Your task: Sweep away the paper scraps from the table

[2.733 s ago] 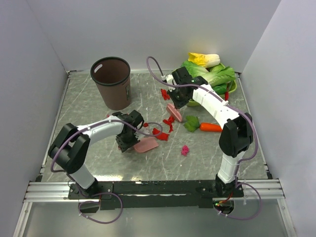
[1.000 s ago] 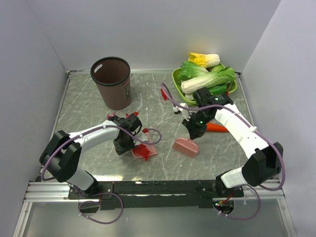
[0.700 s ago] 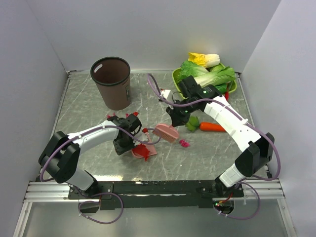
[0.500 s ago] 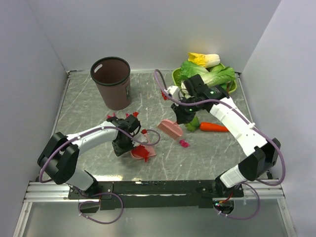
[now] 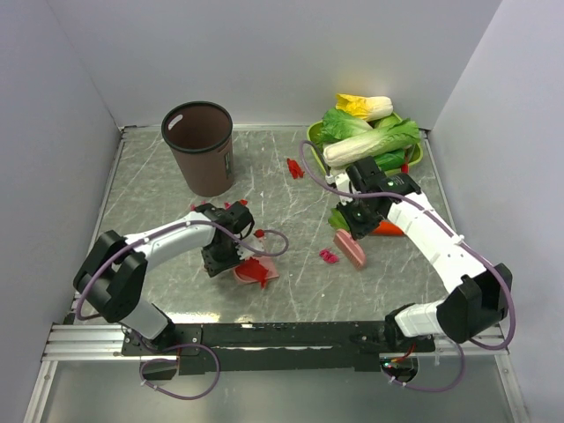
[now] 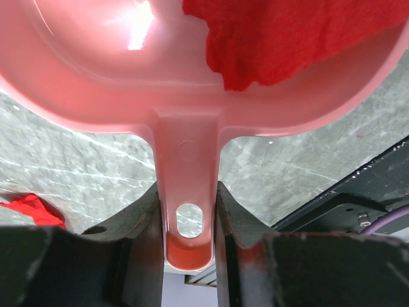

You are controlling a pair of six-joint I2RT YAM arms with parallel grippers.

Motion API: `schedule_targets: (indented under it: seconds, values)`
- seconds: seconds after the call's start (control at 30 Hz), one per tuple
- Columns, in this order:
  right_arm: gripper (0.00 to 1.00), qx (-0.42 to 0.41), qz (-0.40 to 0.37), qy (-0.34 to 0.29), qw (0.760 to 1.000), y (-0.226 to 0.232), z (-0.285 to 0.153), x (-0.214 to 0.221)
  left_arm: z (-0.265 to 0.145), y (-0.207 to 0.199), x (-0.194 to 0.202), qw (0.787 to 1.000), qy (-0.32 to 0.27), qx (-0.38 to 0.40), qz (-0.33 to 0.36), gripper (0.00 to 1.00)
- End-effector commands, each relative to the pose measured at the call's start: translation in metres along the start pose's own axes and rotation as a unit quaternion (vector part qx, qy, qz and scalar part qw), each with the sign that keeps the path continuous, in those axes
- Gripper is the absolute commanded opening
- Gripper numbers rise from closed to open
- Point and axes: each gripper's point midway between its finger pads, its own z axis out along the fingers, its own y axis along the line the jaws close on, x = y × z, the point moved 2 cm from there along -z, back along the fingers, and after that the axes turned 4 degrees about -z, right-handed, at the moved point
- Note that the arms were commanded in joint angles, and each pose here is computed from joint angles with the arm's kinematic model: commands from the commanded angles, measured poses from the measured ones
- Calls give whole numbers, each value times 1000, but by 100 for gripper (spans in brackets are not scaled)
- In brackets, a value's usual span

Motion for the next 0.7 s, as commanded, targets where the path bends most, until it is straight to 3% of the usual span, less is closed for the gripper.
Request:
schedule_targets:
  seconds: [0.0, 0.17, 0.37, 0.53, 0.67]
  values:
    - [0, -12, 48, -1, 999, 0, 11, -14, -3, 8, -10, 1000, 7, -8, 15, 1]
    - [0, -82, 76, -25, 993, 14, 16, -62, 7, 9, -32, 1000, 0, -8, -3, 1]
    - [0, -158, 50, -56, 985, 49, 12, -117, 15, 0, -61, 1000, -5, 8, -1, 1]
    - [0, -226, 35, -80, 970, 80, -2, -135, 21, 0, -76, 1000, -8, 11, -8, 1]
    - [0, -235, 44, -92, 967, 76, -13, -132, 19, -4, -81, 999, -30, 22, -15, 1]
